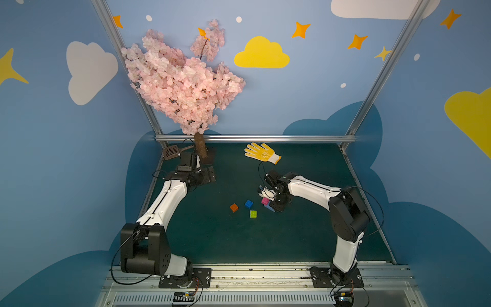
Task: Assemble the letter y with lego
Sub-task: Assemble the lego brick with the lego brick.
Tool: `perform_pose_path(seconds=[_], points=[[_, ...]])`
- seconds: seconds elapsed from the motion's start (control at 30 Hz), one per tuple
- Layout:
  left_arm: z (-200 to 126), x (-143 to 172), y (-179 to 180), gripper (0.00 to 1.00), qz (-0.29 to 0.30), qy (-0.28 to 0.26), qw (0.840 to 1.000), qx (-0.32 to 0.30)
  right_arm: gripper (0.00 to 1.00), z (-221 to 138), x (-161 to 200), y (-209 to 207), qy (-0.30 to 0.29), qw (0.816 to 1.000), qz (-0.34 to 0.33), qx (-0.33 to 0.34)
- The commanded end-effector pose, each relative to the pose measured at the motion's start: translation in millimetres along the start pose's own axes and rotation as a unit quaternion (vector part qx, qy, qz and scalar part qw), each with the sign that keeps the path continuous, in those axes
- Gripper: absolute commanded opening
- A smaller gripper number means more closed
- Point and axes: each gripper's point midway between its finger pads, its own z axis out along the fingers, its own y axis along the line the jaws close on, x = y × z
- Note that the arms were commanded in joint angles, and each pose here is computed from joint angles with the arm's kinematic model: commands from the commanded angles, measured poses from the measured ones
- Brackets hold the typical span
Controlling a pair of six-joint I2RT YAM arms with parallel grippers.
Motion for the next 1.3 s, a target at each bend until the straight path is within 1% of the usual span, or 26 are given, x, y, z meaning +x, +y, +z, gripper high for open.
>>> perform_pose_path(seconds=[0.0,0.27,0.63,0.9,1.13,1.27], points=[[-1,-7,0,1.00,-0.002,-0.001,1.000,-0.003,0.00,8,11,7,0.040,0.999,-0.013,-0.019],[-2,-7,1,1.00,-0.002,-0.003,1.000,-0.003,0.00,11,14,10,0.079,0.996,-0.021,-0.030],[-2,-7,1,1.00,-0.002,-0.002,1.000,-0.004,0.00,13,3,7,0.085,0.995,-0.036,-0.030],[-1,-7,2,1.00,-0.003,-0.002,1.000,-0.005,0.00,16,2,8,0.114,0.992,-0.044,-0.036],[-2,-7,1,1.00,-0.004,-0.003,1.000,-0.004,0.00,22,-4,8,0.118,0.991,-0.045,-0.032],[-2,-8,1,1.00,-0.003,-0.005,1.000,-0.004,0.00,24,-13,9,0.094,0.994,-0.038,-0.034]])
